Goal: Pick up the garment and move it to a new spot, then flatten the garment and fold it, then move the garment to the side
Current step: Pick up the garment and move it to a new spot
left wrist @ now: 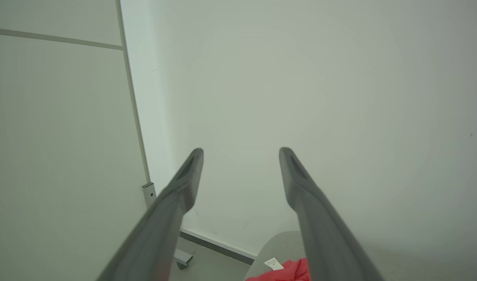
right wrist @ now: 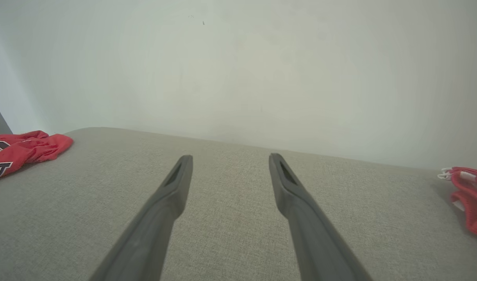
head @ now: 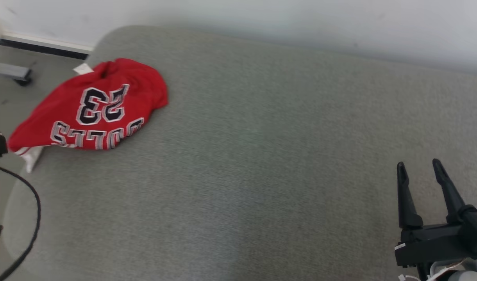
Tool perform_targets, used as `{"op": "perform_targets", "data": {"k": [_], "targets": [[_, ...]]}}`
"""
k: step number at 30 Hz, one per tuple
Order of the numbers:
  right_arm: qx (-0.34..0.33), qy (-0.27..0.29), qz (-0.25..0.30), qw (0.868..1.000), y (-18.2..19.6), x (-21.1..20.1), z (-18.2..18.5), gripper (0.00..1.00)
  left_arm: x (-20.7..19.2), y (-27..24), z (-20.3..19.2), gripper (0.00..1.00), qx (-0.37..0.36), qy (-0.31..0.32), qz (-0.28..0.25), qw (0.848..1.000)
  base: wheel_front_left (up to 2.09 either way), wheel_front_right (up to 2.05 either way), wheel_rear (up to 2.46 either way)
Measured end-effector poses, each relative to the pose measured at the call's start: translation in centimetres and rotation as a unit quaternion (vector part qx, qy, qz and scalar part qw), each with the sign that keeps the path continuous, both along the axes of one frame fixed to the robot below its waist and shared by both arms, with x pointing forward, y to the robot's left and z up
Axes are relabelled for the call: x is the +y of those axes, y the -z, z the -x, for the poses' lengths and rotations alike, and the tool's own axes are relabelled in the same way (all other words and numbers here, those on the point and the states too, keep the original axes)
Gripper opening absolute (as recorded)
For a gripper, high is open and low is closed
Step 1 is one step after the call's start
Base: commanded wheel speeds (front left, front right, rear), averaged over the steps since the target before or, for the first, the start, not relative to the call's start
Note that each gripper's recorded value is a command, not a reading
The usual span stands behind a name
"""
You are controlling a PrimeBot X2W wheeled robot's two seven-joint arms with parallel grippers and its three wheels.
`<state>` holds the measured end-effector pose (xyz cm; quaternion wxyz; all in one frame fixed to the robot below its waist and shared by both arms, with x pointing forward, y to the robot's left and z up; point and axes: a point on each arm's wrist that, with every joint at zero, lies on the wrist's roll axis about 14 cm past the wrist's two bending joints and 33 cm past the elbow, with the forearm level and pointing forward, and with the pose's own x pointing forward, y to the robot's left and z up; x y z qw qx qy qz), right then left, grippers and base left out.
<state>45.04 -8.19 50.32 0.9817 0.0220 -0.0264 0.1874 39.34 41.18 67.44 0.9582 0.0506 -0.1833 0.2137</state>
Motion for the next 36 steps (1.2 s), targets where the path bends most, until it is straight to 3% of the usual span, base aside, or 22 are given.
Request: {"op": "perform_targets", "data": {"k": [10, 18, 21, 25, 32, 36], "targets": [[0.025, 0.080, 0.036, 0.996, 2.0, -6.4, -0.6, 1.00, -1.2, 6.5, -10.4, 1.00, 0.100, 0.041, 0.028, 0.994, 0.00, 0.00, 0.00], [0.054, 0.127, 0.058, 0.989, 3.8, -10.1, -0.2, 1.00, -2.9, 15.2, -15.4, 1.00, 0.219, 0.066, 0.074, 0.971, 0.00, 0.00, 0.00], [0.061, 0.134, 0.062, 0.987, 4.2, -10.6, 0.0, 1.00, -3.4, 17.3, -15.9, 1.00, 0.246, 0.071, 0.086, 0.963, 0.00, 0.00, 0.00], [0.071, 0.143, 0.069, 0.985, 4.5, -11.2, 0.2, 1.00, -3.9, 21.1, -16.2, 1.00, 0.321, 0.073, 0.110, 0.938, 0.00, 0.00, 0.00], [0.065, 0.141, 0.072, 0.985, 3.9, -11.2, 0.1, 1.00, -4.2, 23.7, -15.1, 1.00, 0.383, 0.069, 0.148, 0.909, 0.00, 0.00, 0.00], [0.065, 0.140, 0.076, 0.985, 3.7, -11.3, 0.1, 1.00, -5.0, 26.5, -13.8, 1.00, 0.435, 0.069, 0.174, 0.881, 0.00, 0.00, 0.00]]}}
